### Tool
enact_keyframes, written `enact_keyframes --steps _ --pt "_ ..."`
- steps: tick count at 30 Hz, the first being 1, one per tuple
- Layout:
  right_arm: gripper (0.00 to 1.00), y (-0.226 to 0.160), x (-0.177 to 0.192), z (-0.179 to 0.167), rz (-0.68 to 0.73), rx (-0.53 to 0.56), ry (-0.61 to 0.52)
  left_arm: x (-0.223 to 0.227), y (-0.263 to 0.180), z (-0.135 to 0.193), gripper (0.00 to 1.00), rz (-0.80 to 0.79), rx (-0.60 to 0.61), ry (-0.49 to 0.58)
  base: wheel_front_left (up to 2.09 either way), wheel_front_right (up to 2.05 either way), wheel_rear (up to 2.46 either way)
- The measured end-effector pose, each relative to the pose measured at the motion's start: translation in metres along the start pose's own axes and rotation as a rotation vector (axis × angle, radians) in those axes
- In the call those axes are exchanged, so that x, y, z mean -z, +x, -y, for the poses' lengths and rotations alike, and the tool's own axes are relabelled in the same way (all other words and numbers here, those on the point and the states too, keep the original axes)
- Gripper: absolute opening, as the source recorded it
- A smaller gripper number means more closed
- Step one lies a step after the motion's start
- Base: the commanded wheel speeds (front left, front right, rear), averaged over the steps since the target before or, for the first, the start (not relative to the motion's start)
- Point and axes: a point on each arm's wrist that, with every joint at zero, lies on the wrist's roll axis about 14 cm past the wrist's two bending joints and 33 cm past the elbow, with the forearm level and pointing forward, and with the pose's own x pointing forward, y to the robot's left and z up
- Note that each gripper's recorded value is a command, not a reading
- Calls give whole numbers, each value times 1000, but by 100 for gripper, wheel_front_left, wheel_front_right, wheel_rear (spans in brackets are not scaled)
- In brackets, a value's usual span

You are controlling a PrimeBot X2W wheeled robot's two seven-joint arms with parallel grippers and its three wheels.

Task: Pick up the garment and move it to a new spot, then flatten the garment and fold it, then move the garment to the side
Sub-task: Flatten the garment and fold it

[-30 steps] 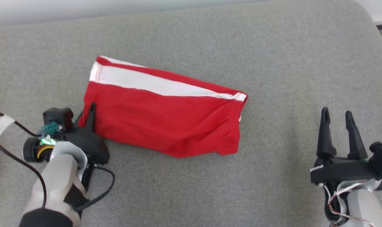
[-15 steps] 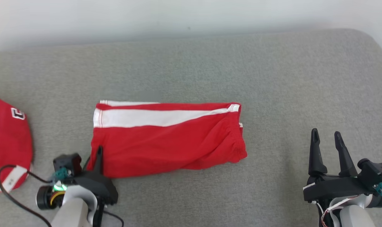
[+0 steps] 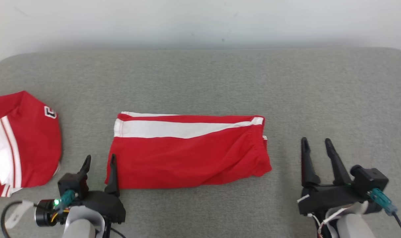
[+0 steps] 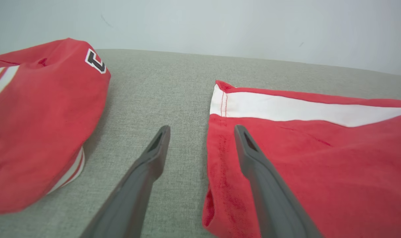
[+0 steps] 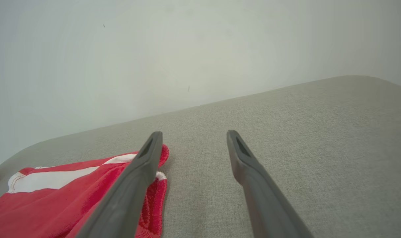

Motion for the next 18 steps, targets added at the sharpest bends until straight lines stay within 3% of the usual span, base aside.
enact_keyframes --steps 8,18 --pt "100 15 13 -35 -32 -96 14 -1 -39 -34 100 33 -89 39 0 0 0" --pt "100 30 48 -51 -130 -133 -9 12 -78 -73 100 -1 -196 11 0 0 0"
